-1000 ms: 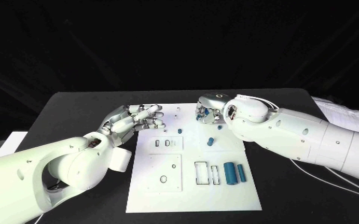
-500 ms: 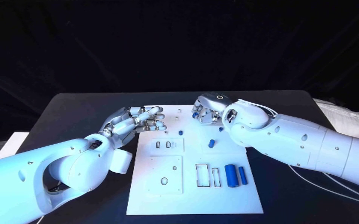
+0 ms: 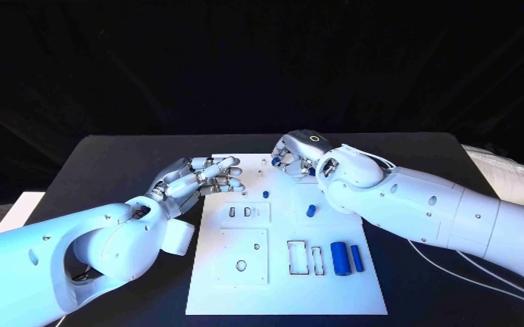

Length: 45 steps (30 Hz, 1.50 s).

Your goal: Assemble the parts on the task board

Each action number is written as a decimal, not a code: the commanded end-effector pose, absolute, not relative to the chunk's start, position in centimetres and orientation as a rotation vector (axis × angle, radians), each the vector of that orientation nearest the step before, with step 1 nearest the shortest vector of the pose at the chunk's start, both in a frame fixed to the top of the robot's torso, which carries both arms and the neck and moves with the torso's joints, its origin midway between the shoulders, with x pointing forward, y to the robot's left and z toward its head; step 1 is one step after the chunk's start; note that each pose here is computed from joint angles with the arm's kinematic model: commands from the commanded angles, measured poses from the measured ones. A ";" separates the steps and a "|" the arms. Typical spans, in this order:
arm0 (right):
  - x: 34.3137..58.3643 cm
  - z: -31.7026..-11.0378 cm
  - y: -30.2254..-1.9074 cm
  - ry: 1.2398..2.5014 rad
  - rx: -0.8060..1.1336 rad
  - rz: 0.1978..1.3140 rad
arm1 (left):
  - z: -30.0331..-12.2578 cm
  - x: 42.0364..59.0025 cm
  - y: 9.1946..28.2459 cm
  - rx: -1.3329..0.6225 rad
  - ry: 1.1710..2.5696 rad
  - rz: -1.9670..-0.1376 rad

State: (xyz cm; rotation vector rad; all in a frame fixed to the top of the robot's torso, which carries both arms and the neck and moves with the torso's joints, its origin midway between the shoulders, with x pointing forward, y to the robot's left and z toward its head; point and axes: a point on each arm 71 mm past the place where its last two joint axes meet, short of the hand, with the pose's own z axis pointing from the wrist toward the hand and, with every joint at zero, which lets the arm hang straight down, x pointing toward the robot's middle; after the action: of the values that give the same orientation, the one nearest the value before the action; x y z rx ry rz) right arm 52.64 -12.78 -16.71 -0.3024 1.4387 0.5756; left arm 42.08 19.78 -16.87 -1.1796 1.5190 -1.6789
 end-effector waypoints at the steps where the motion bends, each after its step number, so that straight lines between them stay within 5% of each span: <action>1: 52.8 -16.6 -12.4 1.423 -0.298 0.578 | -16.6 42.0 19.6 -1.170 1.515 -1.713; 45: 54.0 -16.6 -10.4 1.449 -0.265 0.476 | -16.5 41.6 19.1 -1.168 1.534 -1.732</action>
State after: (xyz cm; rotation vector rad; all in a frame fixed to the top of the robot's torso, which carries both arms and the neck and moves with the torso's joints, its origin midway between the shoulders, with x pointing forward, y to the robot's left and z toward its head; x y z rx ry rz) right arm 53.93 -10.52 -16.56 -0.2530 1.4425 0.4971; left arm 41.66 19.33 -16.67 -1.1765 1.5297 -1.7012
